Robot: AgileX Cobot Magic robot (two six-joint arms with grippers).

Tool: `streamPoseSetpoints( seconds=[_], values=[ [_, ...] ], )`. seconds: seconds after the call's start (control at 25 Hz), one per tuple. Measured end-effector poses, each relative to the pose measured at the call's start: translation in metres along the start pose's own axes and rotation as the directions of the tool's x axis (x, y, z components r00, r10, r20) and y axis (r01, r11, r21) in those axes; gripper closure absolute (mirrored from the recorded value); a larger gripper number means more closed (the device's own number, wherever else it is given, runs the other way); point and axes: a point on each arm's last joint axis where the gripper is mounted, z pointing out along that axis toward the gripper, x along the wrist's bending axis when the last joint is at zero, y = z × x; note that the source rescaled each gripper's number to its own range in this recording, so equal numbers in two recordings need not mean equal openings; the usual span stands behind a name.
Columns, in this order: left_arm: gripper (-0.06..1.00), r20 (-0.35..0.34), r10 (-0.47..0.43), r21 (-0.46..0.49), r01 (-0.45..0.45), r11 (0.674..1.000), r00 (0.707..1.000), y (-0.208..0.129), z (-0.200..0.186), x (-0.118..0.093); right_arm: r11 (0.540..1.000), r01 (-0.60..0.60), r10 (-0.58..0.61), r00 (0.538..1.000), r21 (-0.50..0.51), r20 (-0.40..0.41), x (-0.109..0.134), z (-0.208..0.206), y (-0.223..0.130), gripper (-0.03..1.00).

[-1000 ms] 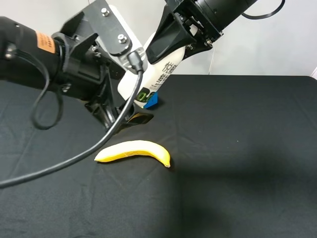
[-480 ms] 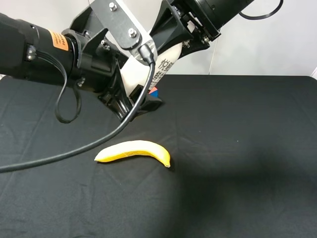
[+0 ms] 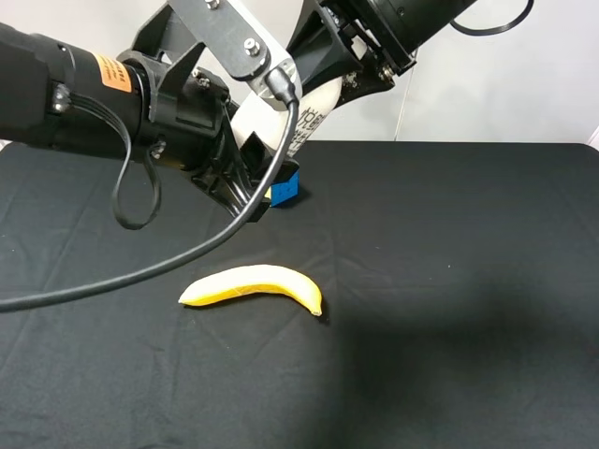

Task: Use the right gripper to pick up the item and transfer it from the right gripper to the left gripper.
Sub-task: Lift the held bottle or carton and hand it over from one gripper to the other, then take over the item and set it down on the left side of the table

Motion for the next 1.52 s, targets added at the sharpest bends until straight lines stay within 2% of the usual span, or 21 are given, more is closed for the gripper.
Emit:
streamPoseSetpoints(
  seconds=[0.36, 0.4, 0.44, 0.48, 0.52, 0.64, 0.88, 1.0, 1.24, 1.52],
  values=[
    [0.92, 0.000, -0.001, 0.000, 0.001, 1.000, 1.000, 0.000, 0.000, 0.000, 1.000, -0.001, 0.001, 1.000, 0.000, 0.001, 0.000, 0.000, 0.000, 0.92],
    [0.92, 0.001, -0.001, 0.002, 0.001, 1.000, 1.000, 0.000, 0.000, 0.000, 1.000, -0.003, 0.003, 1.000, 0.001, -0.004, 0.000, 0.000, 0.000, 0.78],
    [0.92, 0.005, -0.002, 0.010, 0.002, 1.000, 1.000, -0.001, 0.000, 0.000, 1.000, -0.007, 0.007, 1.000, 0.000, -0.013, 0.001, 0.000, 0.000, 0.47],
    [0.92, 0.010, -0.002, 0.020, 0.001, 1.000, 1.000, -0.002, 0.001, -0.001, 1.000, -0.006, 0.006, 1.000, 0.000, -0.018, 0.002, -0.001, 0.000, 0.26],
    [0.92, 0.014, -0.003, 0.026, 0.002, 1.000, 1.000, -0.003, 0.001, -0.001, 1.000, -0.005, 0.005, 1.000, 0.001, -0.021, 0.003, -0.002, 0.000, 0.14],
    [0.92, 0.014, -0.004, 0.028, 0.003, 1.000, 1.000, -0.003, 0.001, -0.001, 1.000, -0.001, 0.001, 1.000, 0.016, -0.029, 0.005, -0.003, -0.002, 0.00],
    [0.92, 0.014, -0.005, 0.028, 0.004, 1.000, 1.000, -0.003, 0.001, -0.001, 1.000, 0.002, -0.001, 1.000, 0.018, -0.030, 0.006, -0.004, -0.002, -0.03],
    [0.92, 0.014, -0.005, 0.028, 0.004, 1.000, 1.000, -0.003, 0.001, -0.001, 0.999, 0.012, -0.011, 1.000, 0.053, -0.027, 0.006, -0.004, -0.005, -0.03],
    [0.92, 0.014, -0.005, 0.028, 0.004, 1.000, 1.000, -0.003, 0.001, -0.001, 0.995, 0.051, -0.054, 0.998, 0.090, 0.034, 0.003, -0.008, -0.010, -0.03],
    [0.92, 0.014, -0.005, 0.028, 0.004, 1.000, 1.000, -0.003, 0.001, -0.001, 0.990, 0.130, -0.136, 0.984, 0.060, 0.116, 0.019, -0.037, -0.017, -0.03]
  ],
)
